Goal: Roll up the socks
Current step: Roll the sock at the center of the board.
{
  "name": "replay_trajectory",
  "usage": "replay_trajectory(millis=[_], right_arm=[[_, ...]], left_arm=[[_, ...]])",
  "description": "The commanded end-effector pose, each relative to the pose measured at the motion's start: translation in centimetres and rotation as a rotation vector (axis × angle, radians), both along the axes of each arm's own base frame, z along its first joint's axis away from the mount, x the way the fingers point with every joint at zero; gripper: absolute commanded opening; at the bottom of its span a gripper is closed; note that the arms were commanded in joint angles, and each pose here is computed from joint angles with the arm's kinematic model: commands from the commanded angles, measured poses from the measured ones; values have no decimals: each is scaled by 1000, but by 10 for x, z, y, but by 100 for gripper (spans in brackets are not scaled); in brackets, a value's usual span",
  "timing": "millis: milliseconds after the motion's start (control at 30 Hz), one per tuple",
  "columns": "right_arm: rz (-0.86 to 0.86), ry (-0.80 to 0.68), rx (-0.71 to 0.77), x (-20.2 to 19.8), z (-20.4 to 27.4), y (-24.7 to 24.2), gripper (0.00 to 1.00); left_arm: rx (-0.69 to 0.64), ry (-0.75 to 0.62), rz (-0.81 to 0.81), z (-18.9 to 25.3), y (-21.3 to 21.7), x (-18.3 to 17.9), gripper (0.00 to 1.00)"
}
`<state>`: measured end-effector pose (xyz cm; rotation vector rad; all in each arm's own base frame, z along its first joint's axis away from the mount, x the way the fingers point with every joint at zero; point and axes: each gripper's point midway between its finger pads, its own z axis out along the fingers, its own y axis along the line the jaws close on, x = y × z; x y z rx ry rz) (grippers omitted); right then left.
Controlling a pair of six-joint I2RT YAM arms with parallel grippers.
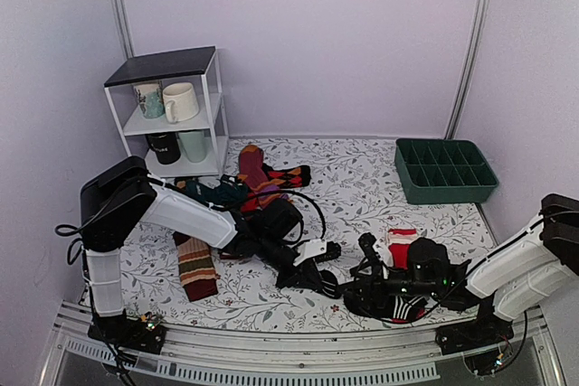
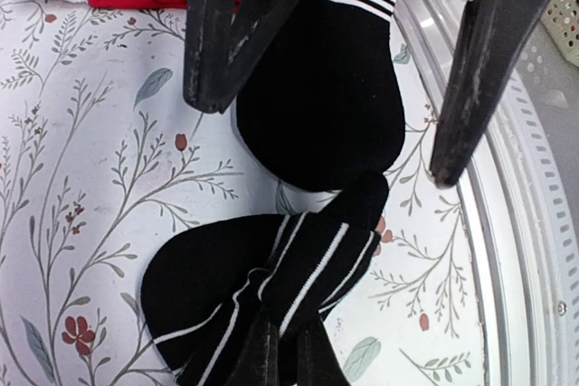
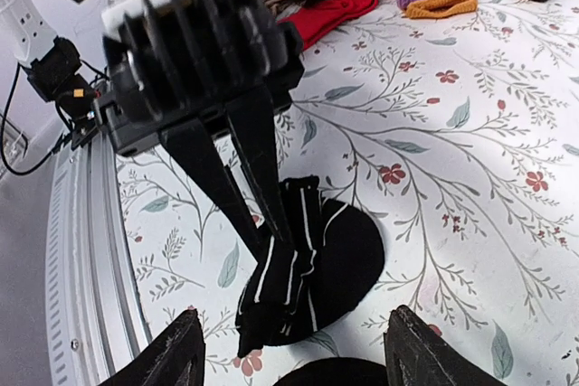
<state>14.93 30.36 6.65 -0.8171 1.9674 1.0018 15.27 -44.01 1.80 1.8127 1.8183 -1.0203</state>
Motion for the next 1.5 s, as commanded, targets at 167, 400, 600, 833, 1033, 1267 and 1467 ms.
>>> replay_trajectory(millis=[167, 400, 600, 833, 1033, 1267, 1467], right_arm=[[129, -13, -5, -7, -17, 26, 69], [139, -24, 81, -6, -7, 36, 67], [159, -5, 96, -9, -9, 41, 62], [172, 36, 66, -12, -22, 41, 55], [179, 57, 16, -12, -32, 43, 42], [170, 81, -51, -8, -44, 45, 17], [182, 126, -115, -10, -55, 44, 0]], left_arm=[[412, 143, 20, -93, 79, -39, 0], [412, 143, 22, -93, 79, -39, 0], [413, 144, 24, -93, 80, -38, 0], [414, 144, 24, -93, 80, -38, 0], [414, 143, 25, -93, 79, -37, 0], [415, 142, 26, -93, 80, -38, 0], [410, 85, 57, -89, 76, -26, 2]])
